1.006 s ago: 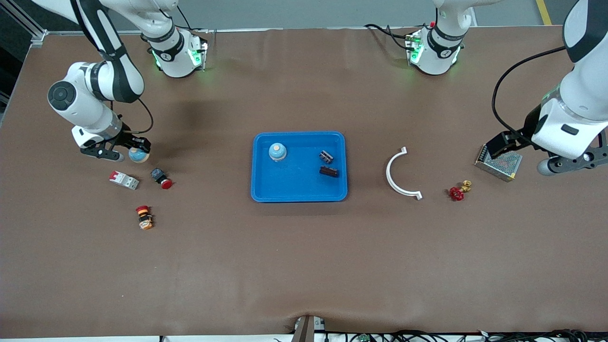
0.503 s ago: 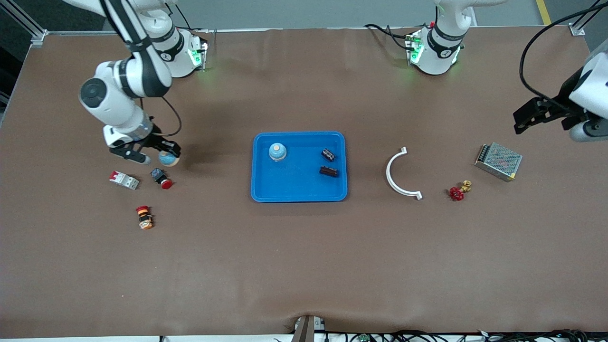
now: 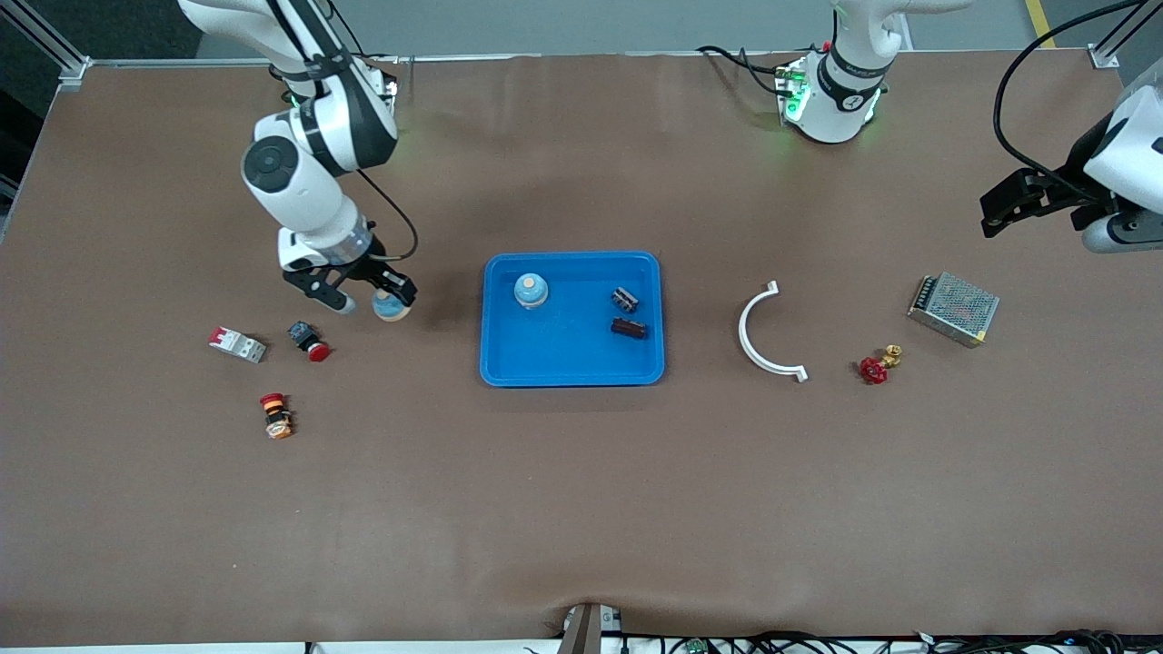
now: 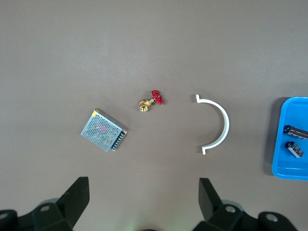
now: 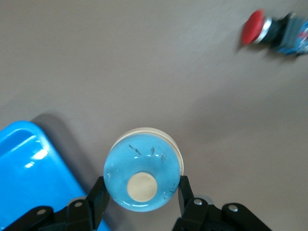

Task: Place electrolytic capacitor and blue bell in tray
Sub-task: 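Carry the bell over the tray while the left gripper returns to rest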

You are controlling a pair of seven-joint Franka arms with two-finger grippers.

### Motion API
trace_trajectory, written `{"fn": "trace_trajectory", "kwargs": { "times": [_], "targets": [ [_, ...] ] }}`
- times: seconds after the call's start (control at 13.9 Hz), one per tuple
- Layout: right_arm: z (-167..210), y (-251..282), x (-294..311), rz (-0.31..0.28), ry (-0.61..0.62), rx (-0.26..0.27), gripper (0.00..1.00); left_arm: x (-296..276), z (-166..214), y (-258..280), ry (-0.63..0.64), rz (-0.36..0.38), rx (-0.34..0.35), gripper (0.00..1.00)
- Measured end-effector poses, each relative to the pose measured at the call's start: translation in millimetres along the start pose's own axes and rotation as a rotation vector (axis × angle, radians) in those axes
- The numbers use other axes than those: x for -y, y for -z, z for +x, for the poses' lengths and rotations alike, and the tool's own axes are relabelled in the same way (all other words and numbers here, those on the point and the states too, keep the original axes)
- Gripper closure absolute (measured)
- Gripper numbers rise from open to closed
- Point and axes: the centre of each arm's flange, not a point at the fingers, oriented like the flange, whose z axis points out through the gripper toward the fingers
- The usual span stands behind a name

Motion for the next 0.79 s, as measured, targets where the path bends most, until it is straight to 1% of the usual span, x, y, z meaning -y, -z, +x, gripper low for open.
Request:
{"fn": "trace_trajectory", "kwargs": {
  "times": [0.29, 0.5, 0.57, 0.79],
  "targets": [
    [-25.2, -14.6, 62.8, 0.007, -0.084, 0.006, 0.37, -2.0, -0.3, -0.6, -0.004, 0.0, 0.001, 0.0],
    [-37.1, -27.7, 103.8, -0.066, -0.123, 0.05, 0.37, -1.9, -0.5, -1.8, -0.004, 0.001, 0.006, 0.0],
    [-40.2, -30.8, 118.3, -0.078, -0.142, 0.056, 0.37, -1.9, -0.5, -2.3, -0.004, 0.001, 0.007, 0.0],
    [-48.9, -46.7, 150.1, -0.085, -0.177, 0.056, 0.37, -5.0, -0.8, -4.1, -0.009, 0.002, 0.011, 0.0]
  ]
}}
